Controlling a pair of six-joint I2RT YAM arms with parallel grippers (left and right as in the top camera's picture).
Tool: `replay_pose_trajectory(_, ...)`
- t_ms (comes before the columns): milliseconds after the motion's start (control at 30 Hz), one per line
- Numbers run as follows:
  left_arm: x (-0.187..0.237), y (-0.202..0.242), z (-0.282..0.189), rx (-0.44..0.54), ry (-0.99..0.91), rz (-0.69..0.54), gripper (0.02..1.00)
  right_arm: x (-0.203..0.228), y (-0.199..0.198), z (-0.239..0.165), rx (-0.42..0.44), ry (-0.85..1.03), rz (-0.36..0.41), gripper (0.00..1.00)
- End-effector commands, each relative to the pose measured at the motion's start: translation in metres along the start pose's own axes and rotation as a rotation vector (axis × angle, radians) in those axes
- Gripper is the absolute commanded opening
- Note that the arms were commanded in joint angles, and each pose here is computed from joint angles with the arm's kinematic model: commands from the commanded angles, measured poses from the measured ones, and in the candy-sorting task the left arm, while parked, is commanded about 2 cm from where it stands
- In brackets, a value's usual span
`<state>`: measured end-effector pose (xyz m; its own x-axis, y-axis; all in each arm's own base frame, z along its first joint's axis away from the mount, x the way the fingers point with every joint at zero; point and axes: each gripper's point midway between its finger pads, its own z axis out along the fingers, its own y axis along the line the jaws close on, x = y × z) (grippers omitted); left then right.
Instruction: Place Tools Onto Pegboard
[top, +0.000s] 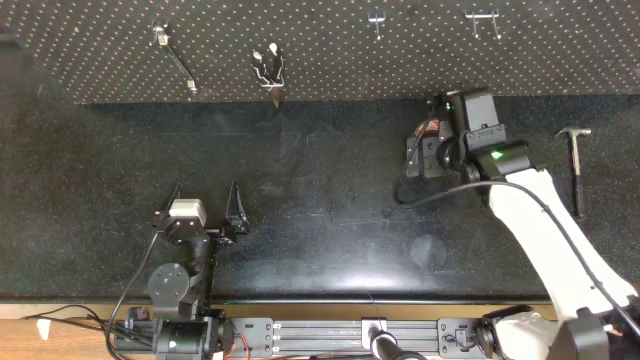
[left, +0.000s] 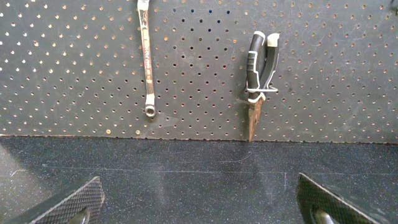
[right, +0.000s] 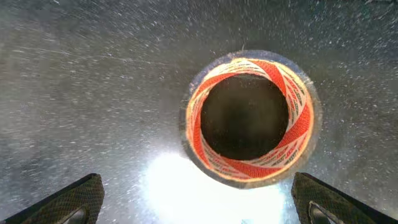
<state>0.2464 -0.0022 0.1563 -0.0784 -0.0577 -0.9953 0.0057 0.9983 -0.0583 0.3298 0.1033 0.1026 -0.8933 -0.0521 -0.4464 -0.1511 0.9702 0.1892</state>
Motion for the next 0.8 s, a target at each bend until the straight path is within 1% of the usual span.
replay_pose_trajectory(33,0.001,-0.002,0.0,0.009,0.003,-0.012,0.996,-0.005,0.001,0.016,0.01,0.01,0.004,0.985)
replay_pose_trajectory(67,0.001,-0.002,0.0,0.009,0.003,-0.012,0.996,-0.008,0.006,0.019,0.002,-0.004,-0.032,0.985)
replay_pose_trajectory(133,0.001,-0.002,0.0,0.009,0.003,-0.012,0.996,-0.008,0.006,0.023,0.034,-0.007,-0.043,0.985)
replay_pose_trajectory(200,0.001,-0.002,0.0,0.009,0.002,-0.013,0.996,-0.005,0.001,0.03,0.063,0.011,-0.02,0.989)
replay_pose_trajectory(233,0.001,-0.002,0.0,0.009,0.002,-0.012,0.993,-0.003,-0.004,0.034,0.087,0.019,0.008,0.989)
replay_pose_trajectory(300,0.001,-0.002,0.0,0.009,0.003,-0.012,0.996,-0.002,-0.007,0.042,0.102,0.027,0.024,0.989)
replay_pose_trajectory(333,0.001,-0.002,0.0,0.009,0.003,-0.013,0.996,-0.002,-0.011,0.046,0.131,0.028,0.049,0.989)
replay_pose_trajectory(433,0.001,-0.002,0.0,0.009,0.003,-0.012,0.996,-0.002,-0.008,0.054,0.126,0.029,0.039,0.989)
replay_pose_trajectory(467,0.001,-0.002,0.0,0.009,0.003,-0.013,0.996,0.0,-0.009,0.057,0.128,0.039,0.04,0.917)
replay_pose_trajectory(533,0.001,-0.002,0.0,0.009,0.003,-0.012,0.998,0.001,-0.009,0.059,0.13,0.044,0.04,0.673)
replay_pose_trajectory(567,0.001,-0.002,0.0,0.009,0.003,-0.013,0.996,0.0,-0.009,0.059,0.129,0.04,0.039,0.498)
replay_pose_trajectory(633,0.001,-0.002,0.0,0.009,0.003,-0.012,0.996,0.0,-0.009,0.059,0.129,0.041,0.039,0.27)
replay_pose_trajectory(667,0.001,-0.002,0.0,0.009,0.002,-0.012,0.993,0.0,-0.009,0.059,0.129,0.04,0.039,0.211)
replay_pose_trajectory(700,0.001,-0.002,0.0,0.009,0.003,-0.012,0.996,0.0,-0.009,0.059,0.128,0.041,0.04,0.187)
replay_pose_trajectory(733,0.001,-0.002,0.0,0.009,0.003,-0.012,0.996,0.0,-0.009,0.059,0.128,0.04,0.039,0.097)
replay_pose_trajectory(800,0.001,-0.002,0.0,0.009,0.003,-0.013,0.996,0.0,-0.009,0.059,0.128,0.04,0.04,0.077)
